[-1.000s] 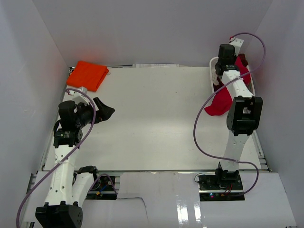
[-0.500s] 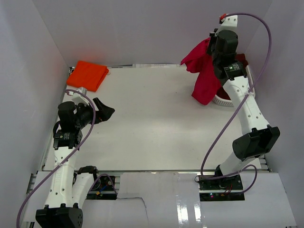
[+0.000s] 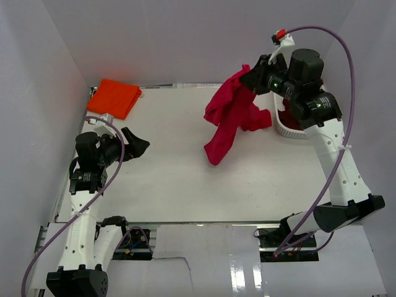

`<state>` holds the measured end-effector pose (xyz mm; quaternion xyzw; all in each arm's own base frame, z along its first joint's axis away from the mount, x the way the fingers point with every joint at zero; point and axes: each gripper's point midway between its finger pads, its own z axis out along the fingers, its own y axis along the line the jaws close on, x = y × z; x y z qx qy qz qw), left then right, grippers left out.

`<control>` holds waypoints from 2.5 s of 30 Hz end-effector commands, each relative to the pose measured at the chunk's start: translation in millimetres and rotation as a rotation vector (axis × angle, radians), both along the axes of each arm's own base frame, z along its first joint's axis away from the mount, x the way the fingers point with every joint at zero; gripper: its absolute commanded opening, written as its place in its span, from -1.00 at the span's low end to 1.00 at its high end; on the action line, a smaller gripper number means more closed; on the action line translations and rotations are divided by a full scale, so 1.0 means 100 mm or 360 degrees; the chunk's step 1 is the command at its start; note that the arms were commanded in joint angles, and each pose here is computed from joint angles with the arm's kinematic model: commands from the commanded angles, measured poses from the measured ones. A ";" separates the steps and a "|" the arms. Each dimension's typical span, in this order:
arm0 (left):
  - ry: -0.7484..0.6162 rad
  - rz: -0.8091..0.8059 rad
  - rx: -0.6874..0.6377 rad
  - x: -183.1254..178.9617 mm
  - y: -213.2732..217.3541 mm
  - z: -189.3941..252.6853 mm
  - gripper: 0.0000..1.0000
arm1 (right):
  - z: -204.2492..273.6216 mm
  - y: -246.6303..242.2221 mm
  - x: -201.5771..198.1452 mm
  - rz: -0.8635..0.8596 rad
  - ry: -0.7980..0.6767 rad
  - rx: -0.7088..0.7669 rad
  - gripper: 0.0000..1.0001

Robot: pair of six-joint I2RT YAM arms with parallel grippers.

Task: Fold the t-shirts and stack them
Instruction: Move the tshirt to the center of the board

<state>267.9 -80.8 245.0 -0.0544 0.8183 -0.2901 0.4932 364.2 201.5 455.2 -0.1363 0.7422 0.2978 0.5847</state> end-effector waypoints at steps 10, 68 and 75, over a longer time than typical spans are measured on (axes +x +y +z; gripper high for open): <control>-0.0153 -0.0227 -0.0049 -0.06 -0.21 0.22 0.96 | -0.86 0.78 -1.16 0.0610 0.0541 -0.0097 -0.85; -0.0115 -0.0192 -0.0036 -0.03 -0.18 0.10 0.96 | -3.33 0.81 -2.04 0.0618 0.0526 -0.1759 0.39; -0.0114 -0.0186 -0.0031 -0.03 -0.17 0.09 0.96 | -3.35 1.09 -2.06 0.0668 0.0332 -0.1898 0.40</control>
